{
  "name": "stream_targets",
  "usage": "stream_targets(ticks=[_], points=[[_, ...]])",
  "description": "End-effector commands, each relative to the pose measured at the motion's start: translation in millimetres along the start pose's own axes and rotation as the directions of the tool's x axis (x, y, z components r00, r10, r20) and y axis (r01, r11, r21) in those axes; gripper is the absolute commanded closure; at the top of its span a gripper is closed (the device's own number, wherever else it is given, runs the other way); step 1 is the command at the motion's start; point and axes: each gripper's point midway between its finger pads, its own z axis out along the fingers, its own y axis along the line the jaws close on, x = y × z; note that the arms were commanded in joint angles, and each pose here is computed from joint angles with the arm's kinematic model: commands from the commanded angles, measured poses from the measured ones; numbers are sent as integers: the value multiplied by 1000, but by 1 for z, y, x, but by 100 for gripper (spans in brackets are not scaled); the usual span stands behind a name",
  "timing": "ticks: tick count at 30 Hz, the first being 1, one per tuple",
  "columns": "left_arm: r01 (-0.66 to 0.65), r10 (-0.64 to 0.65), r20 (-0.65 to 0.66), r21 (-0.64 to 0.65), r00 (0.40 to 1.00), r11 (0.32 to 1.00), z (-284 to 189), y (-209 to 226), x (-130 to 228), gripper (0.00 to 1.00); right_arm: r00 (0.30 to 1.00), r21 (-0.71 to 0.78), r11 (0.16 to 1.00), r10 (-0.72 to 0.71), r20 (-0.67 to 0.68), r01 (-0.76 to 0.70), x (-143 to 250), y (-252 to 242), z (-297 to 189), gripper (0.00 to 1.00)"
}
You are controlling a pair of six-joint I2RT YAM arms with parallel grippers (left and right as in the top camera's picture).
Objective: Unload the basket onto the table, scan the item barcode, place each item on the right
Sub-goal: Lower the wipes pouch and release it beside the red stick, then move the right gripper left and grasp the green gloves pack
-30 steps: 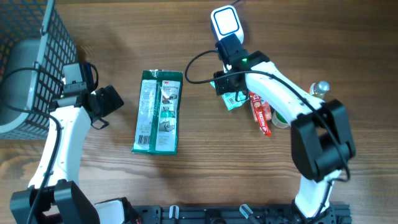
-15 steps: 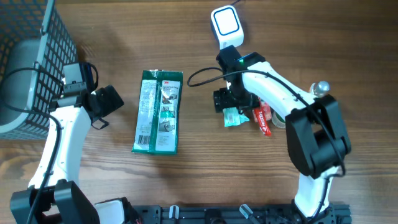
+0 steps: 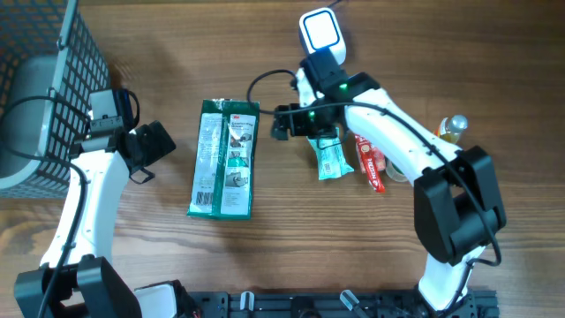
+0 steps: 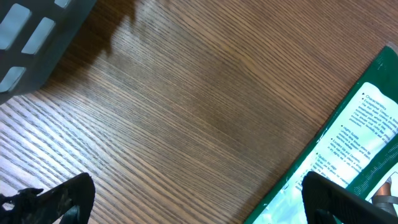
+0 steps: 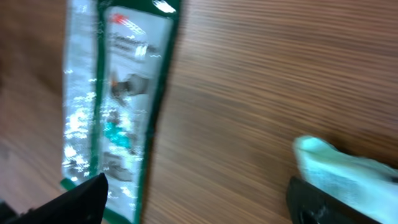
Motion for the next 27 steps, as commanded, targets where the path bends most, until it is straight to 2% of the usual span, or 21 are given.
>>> stream_targets(ticks=[1,7,9,17,22,25,27], points=[[6,-6,23,9,1000,1000,-6,-1,-7,0,999,38,999,35,39,-36,4,23,6,11],[6,-6,23,9,1000,1000,-6,-1,-7,0,984,236,968,-113,136,78,9,37,20,11],[6,-6,23,9,1000,1000,-6,-1,-7,0,982,252,964,-125,140,87,10,37,20,9],[6,-6,23,9,1000,1000,-6,-1,-7,0,996,343,938,-73,60,48,24,3,51,13],[6,-6,23,9,1000,1000,-6,-1,-7,0,999,423,905,24,26,-33,30,-35,43,21],[6,-6,23,9,1000,1000,-6,-1,-7,0,997,497,865,78,-2,-66,36,-64,30,20],[6,-6,23,9,1000,1000,-6,-1,-7,0,994,510,856,112,-21,-85,40,-74,25,16]])
